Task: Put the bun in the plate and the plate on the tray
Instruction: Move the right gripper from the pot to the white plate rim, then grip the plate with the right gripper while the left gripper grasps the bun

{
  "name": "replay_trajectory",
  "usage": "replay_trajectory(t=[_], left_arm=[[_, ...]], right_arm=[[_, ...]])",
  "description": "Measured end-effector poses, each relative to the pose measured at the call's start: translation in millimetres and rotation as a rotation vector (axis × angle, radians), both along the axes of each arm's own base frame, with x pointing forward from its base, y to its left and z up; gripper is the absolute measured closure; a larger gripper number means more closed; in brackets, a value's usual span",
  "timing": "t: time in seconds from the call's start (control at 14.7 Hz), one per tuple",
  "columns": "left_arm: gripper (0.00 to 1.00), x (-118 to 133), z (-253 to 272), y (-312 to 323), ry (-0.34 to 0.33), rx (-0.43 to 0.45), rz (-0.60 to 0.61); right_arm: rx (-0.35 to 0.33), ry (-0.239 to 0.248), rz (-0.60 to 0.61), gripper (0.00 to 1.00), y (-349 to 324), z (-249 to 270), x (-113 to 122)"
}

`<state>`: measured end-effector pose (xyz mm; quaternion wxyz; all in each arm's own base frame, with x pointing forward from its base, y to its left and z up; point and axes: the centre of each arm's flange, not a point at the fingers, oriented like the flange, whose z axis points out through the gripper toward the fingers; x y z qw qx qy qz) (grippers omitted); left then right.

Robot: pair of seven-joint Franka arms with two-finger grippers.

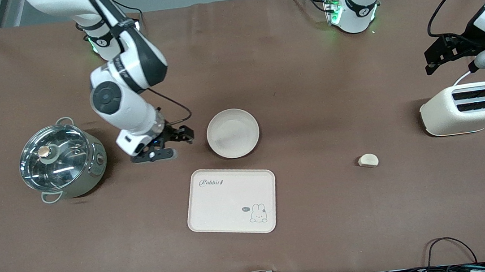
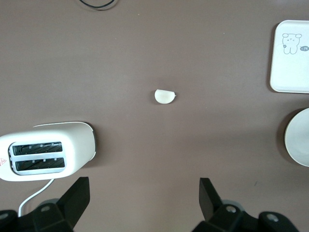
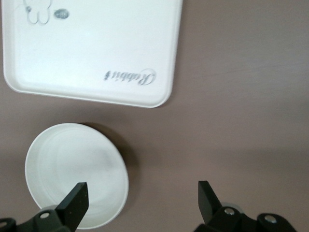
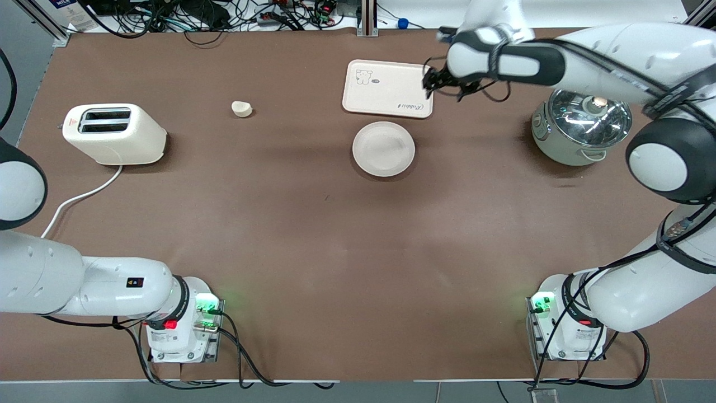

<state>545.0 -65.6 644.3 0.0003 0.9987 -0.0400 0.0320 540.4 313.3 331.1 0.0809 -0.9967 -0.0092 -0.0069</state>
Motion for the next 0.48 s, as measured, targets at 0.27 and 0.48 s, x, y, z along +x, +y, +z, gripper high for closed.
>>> replay_trajectory(t=[0.27,0.48], left_arm=[[0.00,24,-58,17,0.110,0.009,0.018],[0.00,68,-154,11,0.155,-0.002,0.005]], right_arm=[[0.002,-0.043,0.041,0.00,36,-65,-46],[0.000,-0.057,0.058,0.00,55,-104,-70]])
